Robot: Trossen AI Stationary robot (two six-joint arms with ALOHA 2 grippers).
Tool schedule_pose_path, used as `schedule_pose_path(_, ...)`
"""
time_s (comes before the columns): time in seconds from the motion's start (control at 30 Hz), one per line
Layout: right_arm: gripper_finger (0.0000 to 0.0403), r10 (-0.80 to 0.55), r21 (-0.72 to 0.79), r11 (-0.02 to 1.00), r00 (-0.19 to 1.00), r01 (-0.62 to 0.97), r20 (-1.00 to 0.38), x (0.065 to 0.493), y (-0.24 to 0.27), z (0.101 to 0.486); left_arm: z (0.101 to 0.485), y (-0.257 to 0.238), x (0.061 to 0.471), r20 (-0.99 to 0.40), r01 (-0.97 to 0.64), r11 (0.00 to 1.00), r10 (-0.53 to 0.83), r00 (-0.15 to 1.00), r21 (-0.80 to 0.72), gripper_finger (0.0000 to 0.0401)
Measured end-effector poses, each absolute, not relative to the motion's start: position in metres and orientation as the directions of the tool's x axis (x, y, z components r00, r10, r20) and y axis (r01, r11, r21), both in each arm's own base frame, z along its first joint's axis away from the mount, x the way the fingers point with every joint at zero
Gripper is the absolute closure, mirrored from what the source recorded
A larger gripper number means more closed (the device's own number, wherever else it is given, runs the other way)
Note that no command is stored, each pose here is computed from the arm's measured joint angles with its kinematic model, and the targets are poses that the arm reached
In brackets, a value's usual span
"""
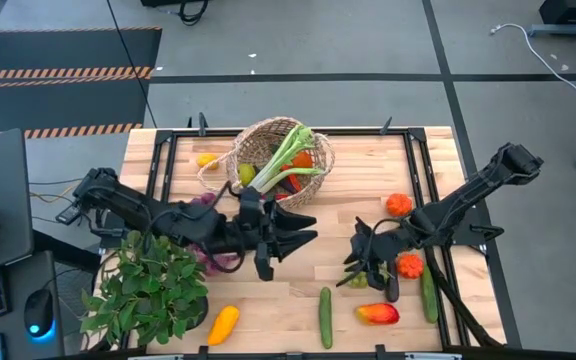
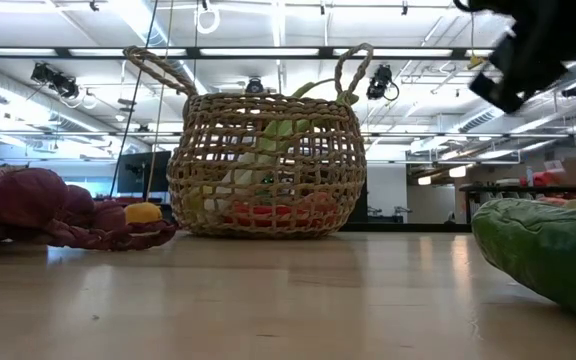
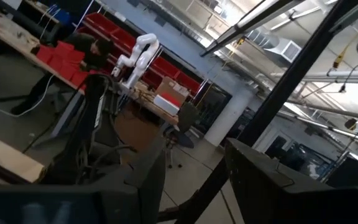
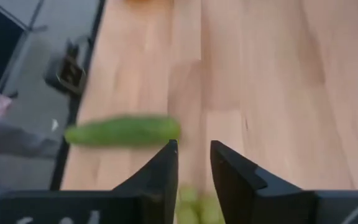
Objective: Build produce basket
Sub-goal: Put the green grapes into the brown basket
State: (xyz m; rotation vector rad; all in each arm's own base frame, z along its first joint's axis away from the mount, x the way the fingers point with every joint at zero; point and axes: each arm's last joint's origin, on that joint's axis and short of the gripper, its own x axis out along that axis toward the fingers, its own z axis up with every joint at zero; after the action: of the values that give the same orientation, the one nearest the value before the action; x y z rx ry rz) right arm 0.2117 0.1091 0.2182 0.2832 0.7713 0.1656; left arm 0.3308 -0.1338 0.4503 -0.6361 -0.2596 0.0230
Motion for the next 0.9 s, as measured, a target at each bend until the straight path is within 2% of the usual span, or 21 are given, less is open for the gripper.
schedule_pose_path(0.33, 0.0357, 0.174, 0.245, 0.968, 0.844, -0.052, -0.508, 0.241, 0.09, 0.285, 0.463, -0.134, 0.316, 0.266, 0.08, 0.828, 0.086, 0.96, -0.555, 0.0229)
schedule_pose_path(0.6, 0.0385, 0.091, 0.203, 0.979, 0.897, -0.002, -0.432, 0.254, 0.064, 0.314, 0.463, -0.137, 0.314, 0.263, 0.086, 0.828, 0.076, 0.962, -0.554, 0.0229)
schedule_pose_path(0.73, 0.037, 0.149, 0.218, 0.975, 0.829, -0.034, -0.539, 0.25, 0.058, 0.305, 0.463, -0.137, 0.314, 0.264, 0.087, 0.828, 0.076, 0.962, -0.554, 0.0229)
schedule_pose_path(0.9, 0.0299, 0.228, 0.216, 0.971, 0.657, -0.101, -0.719, 0.233, 0.064, 0.287, 0.463, -0.137, 0.314, 0.263, 0.086, 0.828, 0.076, 0.962, -0.554, 0.0229)
